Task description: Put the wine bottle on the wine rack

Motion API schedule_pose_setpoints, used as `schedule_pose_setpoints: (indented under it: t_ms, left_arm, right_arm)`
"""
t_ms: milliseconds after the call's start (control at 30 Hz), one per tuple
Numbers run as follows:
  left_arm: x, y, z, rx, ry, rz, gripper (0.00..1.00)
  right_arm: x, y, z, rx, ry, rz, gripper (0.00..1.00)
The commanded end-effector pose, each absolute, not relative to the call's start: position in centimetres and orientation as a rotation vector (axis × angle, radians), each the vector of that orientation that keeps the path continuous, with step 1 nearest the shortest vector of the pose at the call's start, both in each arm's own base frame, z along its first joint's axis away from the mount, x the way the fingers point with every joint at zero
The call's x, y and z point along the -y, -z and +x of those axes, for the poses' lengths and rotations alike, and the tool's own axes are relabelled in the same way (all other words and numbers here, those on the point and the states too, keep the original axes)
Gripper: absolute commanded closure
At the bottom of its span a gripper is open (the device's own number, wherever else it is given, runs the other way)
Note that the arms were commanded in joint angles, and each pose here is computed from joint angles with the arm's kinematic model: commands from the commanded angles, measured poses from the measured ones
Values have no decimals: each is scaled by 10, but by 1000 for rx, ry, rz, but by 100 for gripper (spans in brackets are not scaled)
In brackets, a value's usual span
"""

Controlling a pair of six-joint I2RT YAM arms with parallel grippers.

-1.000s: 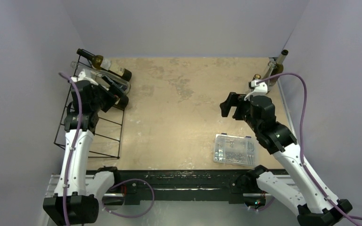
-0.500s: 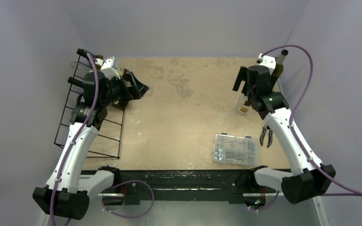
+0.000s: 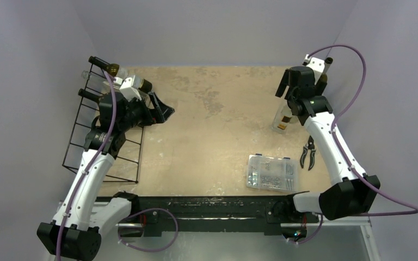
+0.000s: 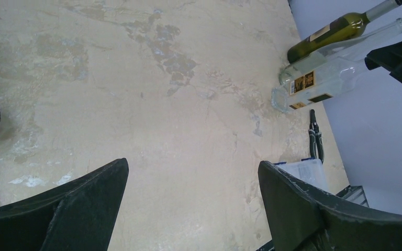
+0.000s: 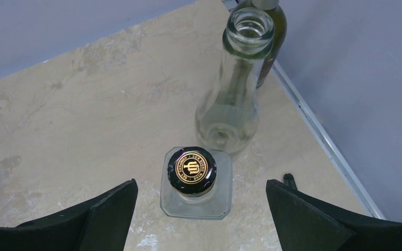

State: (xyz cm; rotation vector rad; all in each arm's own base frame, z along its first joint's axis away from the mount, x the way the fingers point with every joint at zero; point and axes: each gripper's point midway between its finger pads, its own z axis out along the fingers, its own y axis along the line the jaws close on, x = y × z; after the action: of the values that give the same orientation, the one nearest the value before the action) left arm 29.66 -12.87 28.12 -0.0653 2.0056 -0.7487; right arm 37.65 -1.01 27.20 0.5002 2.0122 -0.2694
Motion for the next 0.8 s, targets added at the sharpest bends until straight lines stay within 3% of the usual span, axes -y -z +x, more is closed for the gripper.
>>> schedule_pose_setpoints:
  t_ms: [0,533,767]
  left_arm:
    - [140,-300,292,-1940,803,-22,6]
    - [149,-305,282,-1935,843,22,6]
    - [150,-305,281,-1935,831,41,6]
  right_arm:
    - [24,-301,382,-1886,329,528,4]
    - [19,-289,411,-1885,349,474,22]
    - [15,-270,420,-1929,360,435,26]
